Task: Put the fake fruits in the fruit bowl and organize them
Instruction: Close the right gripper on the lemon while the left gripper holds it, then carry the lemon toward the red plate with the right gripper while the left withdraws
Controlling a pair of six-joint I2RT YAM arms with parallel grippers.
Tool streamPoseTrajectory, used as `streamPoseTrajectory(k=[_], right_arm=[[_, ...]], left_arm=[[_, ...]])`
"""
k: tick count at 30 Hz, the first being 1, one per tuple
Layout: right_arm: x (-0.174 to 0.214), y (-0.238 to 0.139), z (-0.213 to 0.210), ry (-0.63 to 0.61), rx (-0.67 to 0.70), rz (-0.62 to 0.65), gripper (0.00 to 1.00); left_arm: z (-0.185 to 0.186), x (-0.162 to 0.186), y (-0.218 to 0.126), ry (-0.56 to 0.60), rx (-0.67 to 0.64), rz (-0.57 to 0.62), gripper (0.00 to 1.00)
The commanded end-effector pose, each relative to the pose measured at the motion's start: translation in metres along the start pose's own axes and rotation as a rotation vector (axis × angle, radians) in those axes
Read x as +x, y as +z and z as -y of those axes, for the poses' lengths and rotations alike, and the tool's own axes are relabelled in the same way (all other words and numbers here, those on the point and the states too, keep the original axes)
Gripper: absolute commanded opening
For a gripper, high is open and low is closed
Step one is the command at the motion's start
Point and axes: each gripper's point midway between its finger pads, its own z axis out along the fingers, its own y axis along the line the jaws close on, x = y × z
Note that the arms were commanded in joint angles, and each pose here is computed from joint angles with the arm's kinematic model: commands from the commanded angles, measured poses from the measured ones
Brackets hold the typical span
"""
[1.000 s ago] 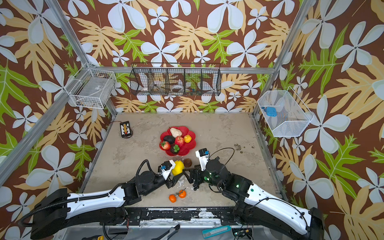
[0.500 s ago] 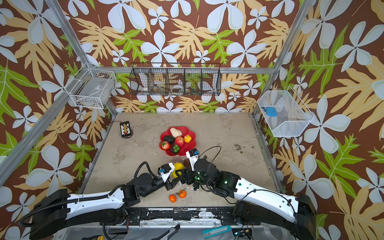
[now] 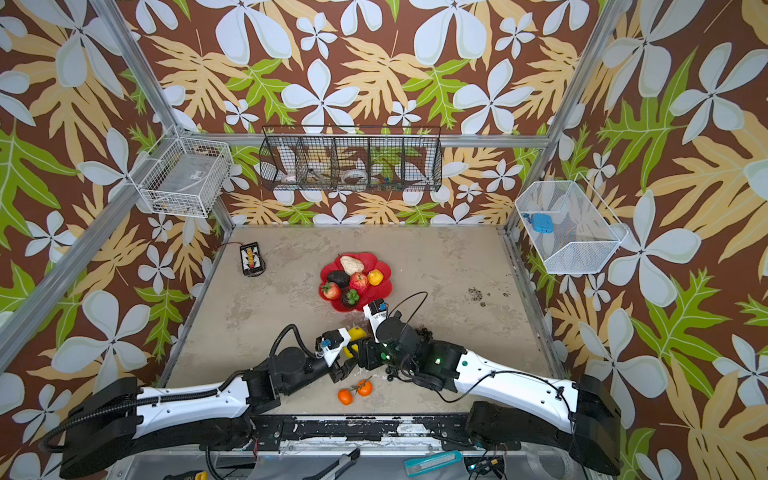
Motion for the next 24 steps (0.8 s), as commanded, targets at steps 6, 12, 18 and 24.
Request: streamPoseTrajectory(k=[6, 12, 18, 24], right_arm=[[-0.003, 0.003, -0.012, 0.01, -0.048, 0.008, 0.48], [-0.01, 0.0, -0.008, 0.013, -0.02, 0.043, 0.48], [-0.033, -0.013, 0.003, 0.01, 0.051, 0.142, 0.48], [-0.072, -0.021, 0.034, 0.077, 0.099, 0.224, 0.48]], left_arm=[[0.004, -0.015, 0.0, -0.011, 0.021, 0.057, 0.66], [-0.001, -0.017, -0.003, -0.047, -0.005, 0.067, 0.87], [-0.014, -0.02, -0.014, -0.063, -0.064, 0.089, 1.0], [-0.039, -0.034, -0.041, -0.111, -0.189, 0.189, 1.0]])
